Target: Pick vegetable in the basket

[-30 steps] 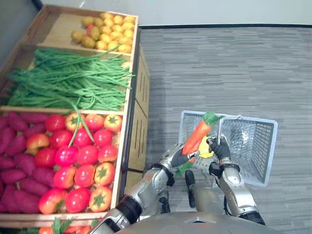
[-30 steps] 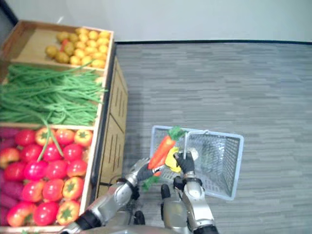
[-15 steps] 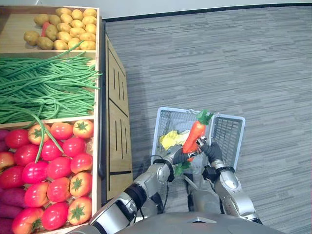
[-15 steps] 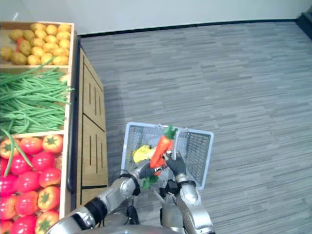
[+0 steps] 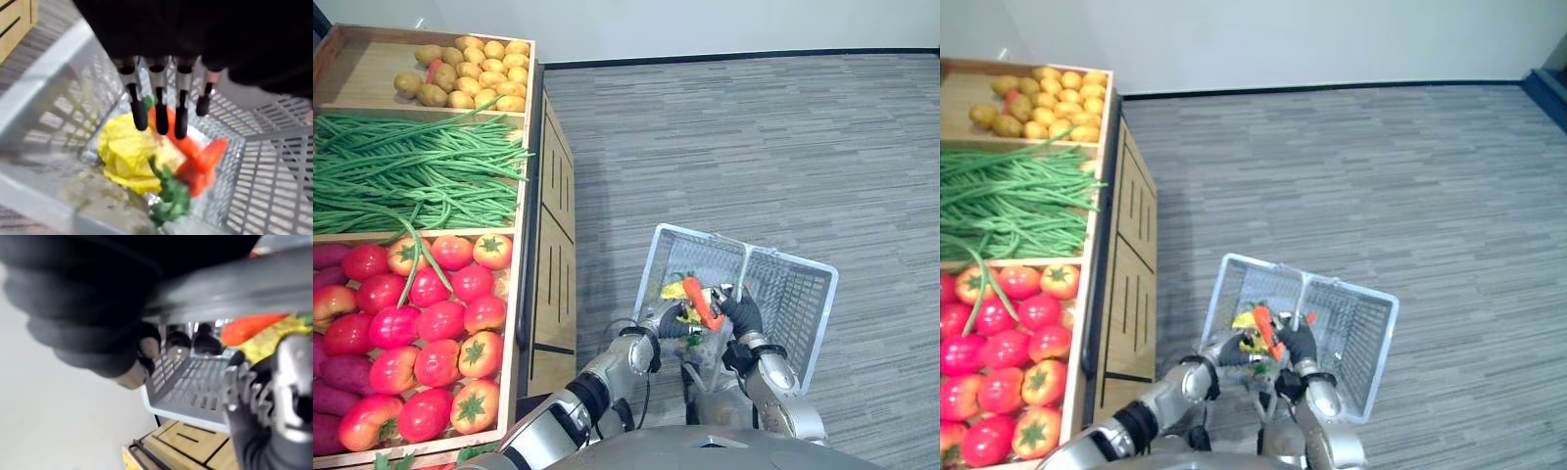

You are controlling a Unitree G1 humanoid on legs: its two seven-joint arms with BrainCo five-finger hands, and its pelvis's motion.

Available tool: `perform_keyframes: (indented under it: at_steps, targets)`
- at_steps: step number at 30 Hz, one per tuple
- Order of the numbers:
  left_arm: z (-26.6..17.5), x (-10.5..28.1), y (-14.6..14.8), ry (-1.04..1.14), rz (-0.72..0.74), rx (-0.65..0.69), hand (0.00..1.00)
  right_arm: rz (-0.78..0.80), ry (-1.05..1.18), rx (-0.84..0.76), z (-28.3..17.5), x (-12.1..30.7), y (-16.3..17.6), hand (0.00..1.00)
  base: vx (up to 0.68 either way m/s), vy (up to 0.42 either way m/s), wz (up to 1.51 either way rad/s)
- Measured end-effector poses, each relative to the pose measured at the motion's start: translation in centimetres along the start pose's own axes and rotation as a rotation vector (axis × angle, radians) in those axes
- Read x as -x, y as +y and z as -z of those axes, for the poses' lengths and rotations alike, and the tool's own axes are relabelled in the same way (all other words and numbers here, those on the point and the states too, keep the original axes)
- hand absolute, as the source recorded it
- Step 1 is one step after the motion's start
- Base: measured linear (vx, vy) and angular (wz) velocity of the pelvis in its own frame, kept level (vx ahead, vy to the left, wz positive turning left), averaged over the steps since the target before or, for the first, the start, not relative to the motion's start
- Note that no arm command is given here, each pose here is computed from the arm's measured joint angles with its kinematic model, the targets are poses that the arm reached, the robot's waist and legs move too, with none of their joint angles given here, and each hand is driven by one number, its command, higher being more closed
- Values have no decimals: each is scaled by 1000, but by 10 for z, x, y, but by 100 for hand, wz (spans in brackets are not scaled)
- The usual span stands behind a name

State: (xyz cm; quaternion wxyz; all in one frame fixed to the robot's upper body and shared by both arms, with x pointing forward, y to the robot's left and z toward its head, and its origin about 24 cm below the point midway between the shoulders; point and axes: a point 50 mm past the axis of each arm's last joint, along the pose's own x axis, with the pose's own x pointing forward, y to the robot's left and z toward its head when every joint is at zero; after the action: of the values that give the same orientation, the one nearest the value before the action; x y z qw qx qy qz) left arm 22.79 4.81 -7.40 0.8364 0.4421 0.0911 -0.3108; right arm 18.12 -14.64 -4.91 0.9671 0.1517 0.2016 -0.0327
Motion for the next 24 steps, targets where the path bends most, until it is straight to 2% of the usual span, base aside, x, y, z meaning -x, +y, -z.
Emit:
perform_keyframes:
  at_steps: [4,10,12,15,19,24]
  targets:
    - [7,2,7,29,-39,34,0,109,37,-3,8,-2,-21,100,51,12,6]
    - [35,20,42,109,-263,154,0,354,107,38,20,-1,-70,100,1,12,6]
    - [57,34,52,193,-391,289,0,473,130,22,25,2,-90,100,-9,-2,23]
    - [76,45,52,279,-467,384,0,550,153,59,27,5,-103,100,-2,-2,22]
    - [110,61,27,466,-427,469,0,591,256,129,43,10,-111,100,0,-5,8]
    - [139,90,-30,693,-210,559,0,624,437,110,75,20,-115,100,1,-1,1]
